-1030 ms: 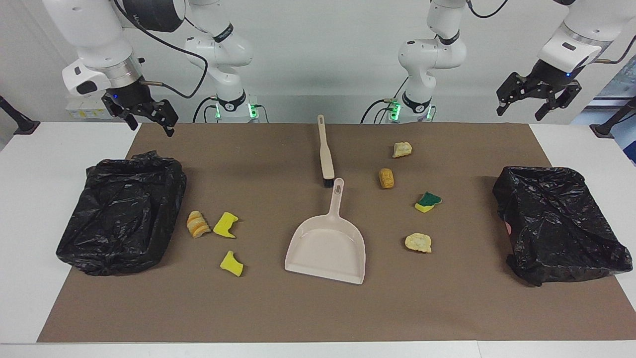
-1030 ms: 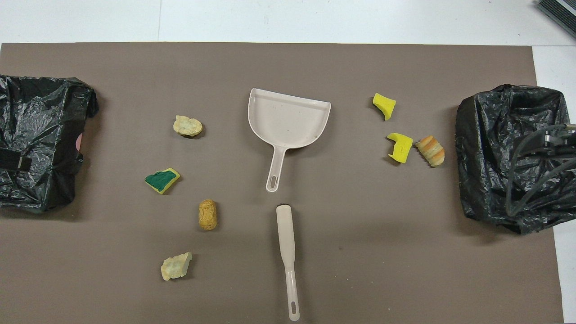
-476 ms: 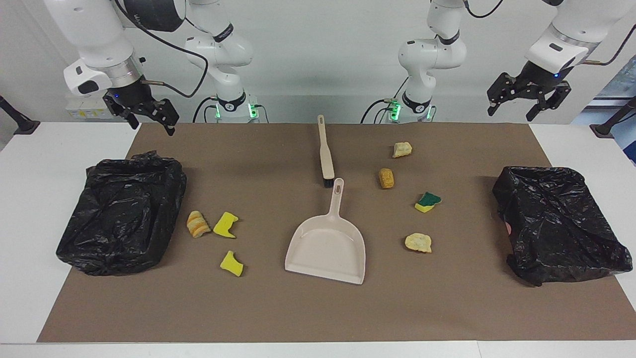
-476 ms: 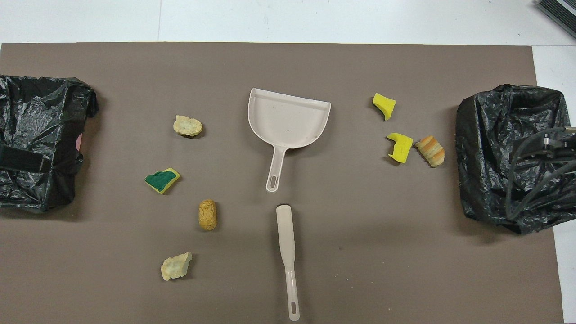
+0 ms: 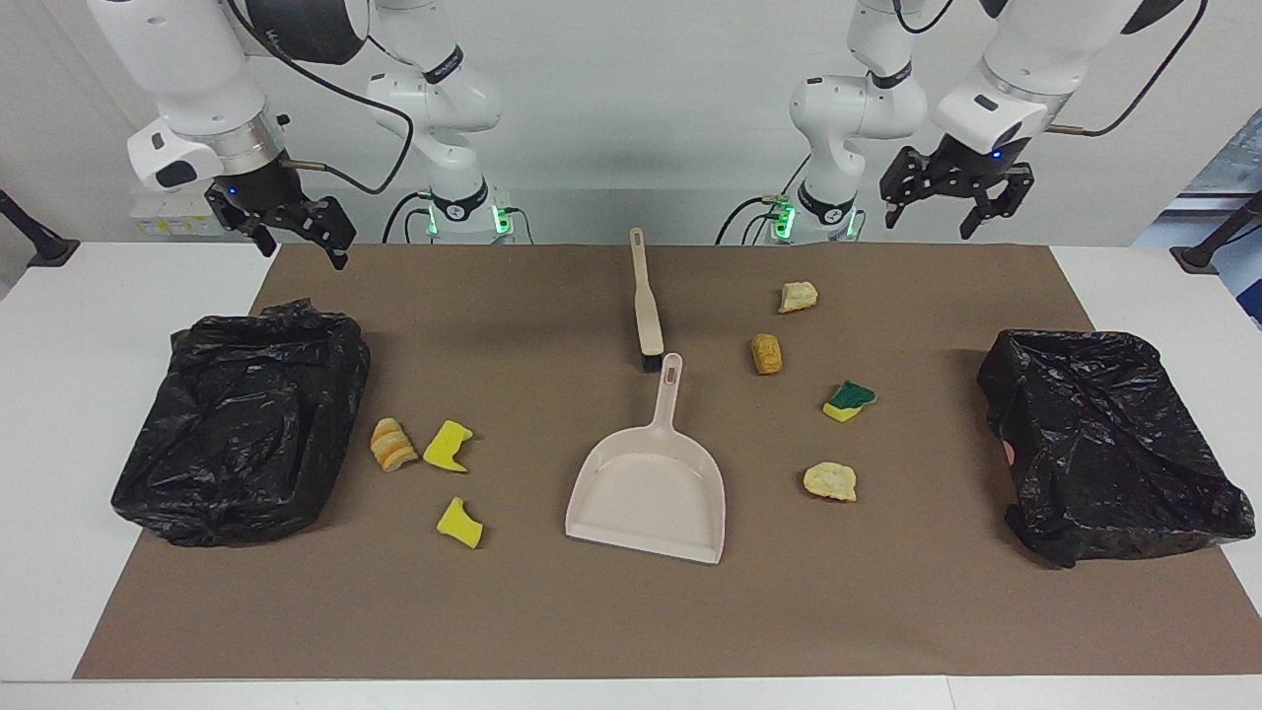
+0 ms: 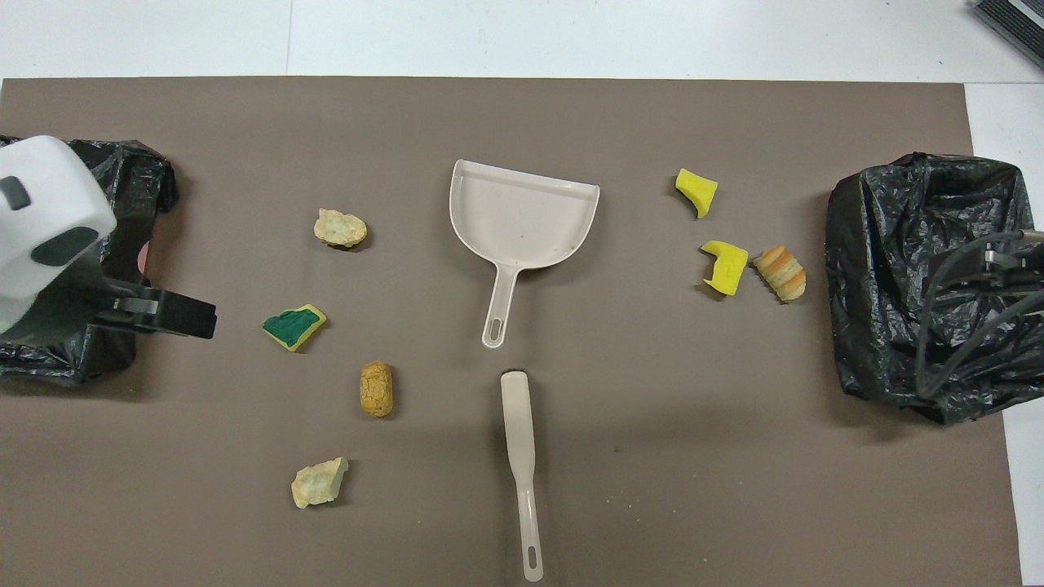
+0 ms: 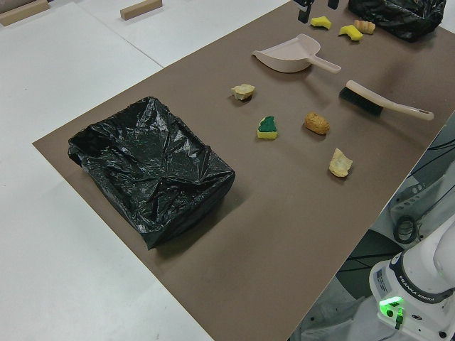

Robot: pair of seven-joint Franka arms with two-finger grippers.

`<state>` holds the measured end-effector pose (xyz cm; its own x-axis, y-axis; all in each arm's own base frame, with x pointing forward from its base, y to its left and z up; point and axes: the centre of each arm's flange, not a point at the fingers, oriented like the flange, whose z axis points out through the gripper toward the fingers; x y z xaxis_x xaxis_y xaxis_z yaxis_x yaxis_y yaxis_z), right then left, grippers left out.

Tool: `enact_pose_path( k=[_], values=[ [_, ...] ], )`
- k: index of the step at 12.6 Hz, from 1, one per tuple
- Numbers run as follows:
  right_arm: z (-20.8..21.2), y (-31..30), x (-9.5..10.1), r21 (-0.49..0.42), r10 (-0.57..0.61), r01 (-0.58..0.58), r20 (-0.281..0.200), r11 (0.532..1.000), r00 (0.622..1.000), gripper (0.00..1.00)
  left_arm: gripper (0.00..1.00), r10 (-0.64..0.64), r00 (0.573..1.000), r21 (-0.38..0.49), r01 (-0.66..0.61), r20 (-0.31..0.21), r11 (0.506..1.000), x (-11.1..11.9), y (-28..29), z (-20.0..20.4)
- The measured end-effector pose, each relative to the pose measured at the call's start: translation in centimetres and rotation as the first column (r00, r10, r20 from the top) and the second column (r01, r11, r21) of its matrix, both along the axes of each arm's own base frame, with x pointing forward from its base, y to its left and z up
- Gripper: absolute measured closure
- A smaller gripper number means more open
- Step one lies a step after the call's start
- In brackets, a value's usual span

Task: Sweep and dump trash in bin
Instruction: 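Move the left gripper down toward the beige brush handle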

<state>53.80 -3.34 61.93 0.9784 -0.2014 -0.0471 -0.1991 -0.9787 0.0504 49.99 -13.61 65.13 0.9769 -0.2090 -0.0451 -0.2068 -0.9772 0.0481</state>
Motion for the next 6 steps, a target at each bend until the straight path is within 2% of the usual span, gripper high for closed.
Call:
enact_pose_path(
  k=[6],
  values=[
    [0.0,0.0,0.0,0.0,0.0,0.0,0.0,1.0,1.0,0.0,0.0,0.054,0.999,0.016,-0.054,-0.005,0.998,-4.0,-11.4,-6.5]
  ],
)
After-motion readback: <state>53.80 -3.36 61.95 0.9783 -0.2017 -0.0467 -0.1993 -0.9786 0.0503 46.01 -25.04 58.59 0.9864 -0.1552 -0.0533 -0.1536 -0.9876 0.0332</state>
